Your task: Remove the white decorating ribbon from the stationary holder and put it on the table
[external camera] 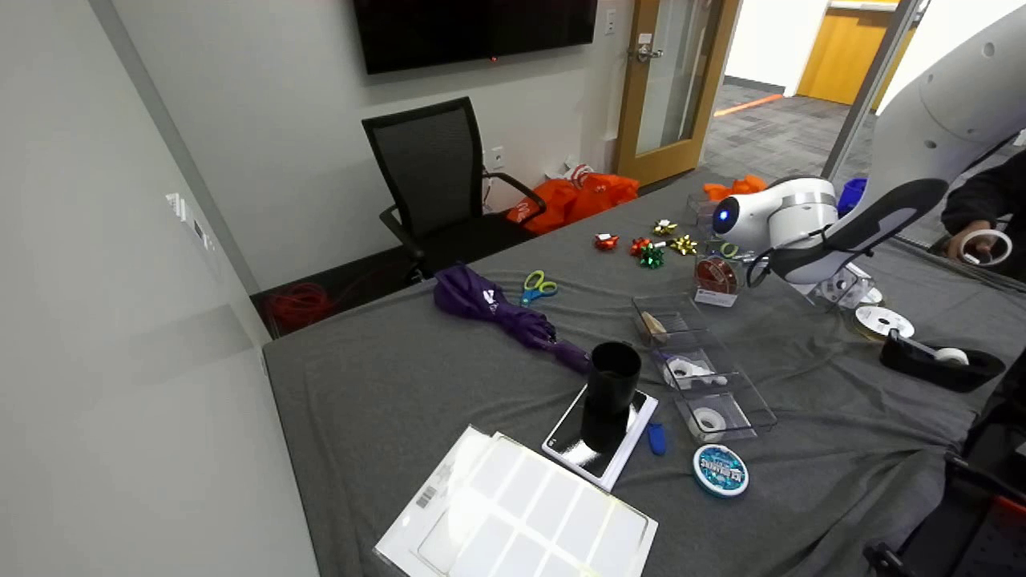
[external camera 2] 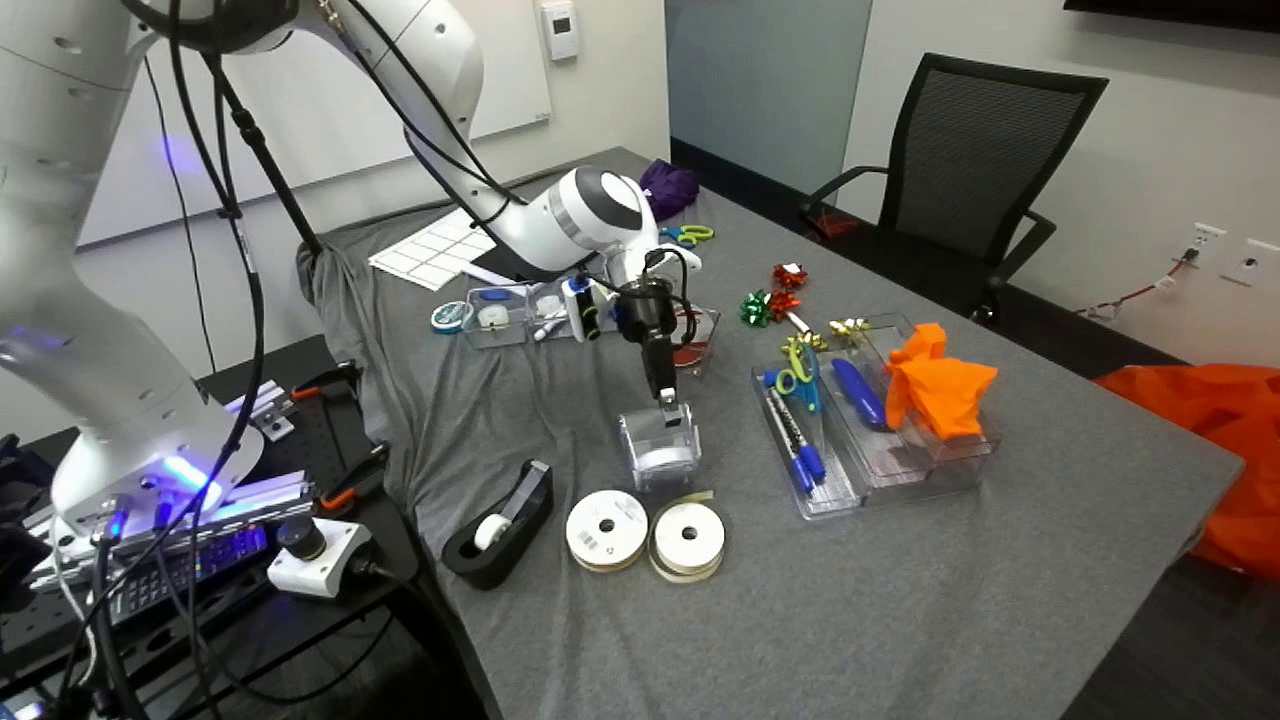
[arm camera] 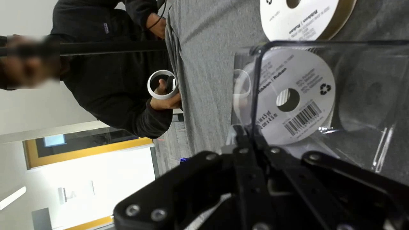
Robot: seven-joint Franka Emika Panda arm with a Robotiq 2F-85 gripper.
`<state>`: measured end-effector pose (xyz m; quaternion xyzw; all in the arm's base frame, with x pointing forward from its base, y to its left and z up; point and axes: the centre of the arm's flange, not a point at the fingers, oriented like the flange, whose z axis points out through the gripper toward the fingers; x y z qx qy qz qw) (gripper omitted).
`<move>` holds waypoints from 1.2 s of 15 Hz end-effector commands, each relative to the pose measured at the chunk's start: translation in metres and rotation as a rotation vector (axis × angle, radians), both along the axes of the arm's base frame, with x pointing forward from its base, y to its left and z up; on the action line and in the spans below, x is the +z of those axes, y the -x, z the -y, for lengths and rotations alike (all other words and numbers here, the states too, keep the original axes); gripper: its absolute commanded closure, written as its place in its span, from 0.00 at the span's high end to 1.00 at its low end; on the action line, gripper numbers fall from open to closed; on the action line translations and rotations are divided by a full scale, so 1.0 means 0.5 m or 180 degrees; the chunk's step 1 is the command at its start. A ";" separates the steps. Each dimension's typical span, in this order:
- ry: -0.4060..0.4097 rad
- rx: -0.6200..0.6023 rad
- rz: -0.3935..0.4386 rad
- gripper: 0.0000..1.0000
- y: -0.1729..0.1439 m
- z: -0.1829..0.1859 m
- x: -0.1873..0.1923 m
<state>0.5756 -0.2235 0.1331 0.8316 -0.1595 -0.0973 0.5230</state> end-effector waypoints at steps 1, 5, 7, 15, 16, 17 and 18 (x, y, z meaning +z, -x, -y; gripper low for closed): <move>0.0039 -0.0147 -0.0013 0.01 -0.027 0.012 -0.007; 0.0117 -0.0316 -0.0115 0.01 -0.029 0.021 -0.021; 0.0159 -0.0420 -0.0185 0.01 -0.028 0.026 -0.030; 0.0217 -0.0594 -0.0215 0.43 -0.039 0.037 -0.043; 0.0204 -0.0578 -0.0204 0.51 -0.038 0.037 -0.038; 0.0185 -0.0532 -0.0182 0.58 -0.035 0.036 -0.032; 0.0175 -0.0513 -0.0185 0.66 -0.031 0.035 -0.028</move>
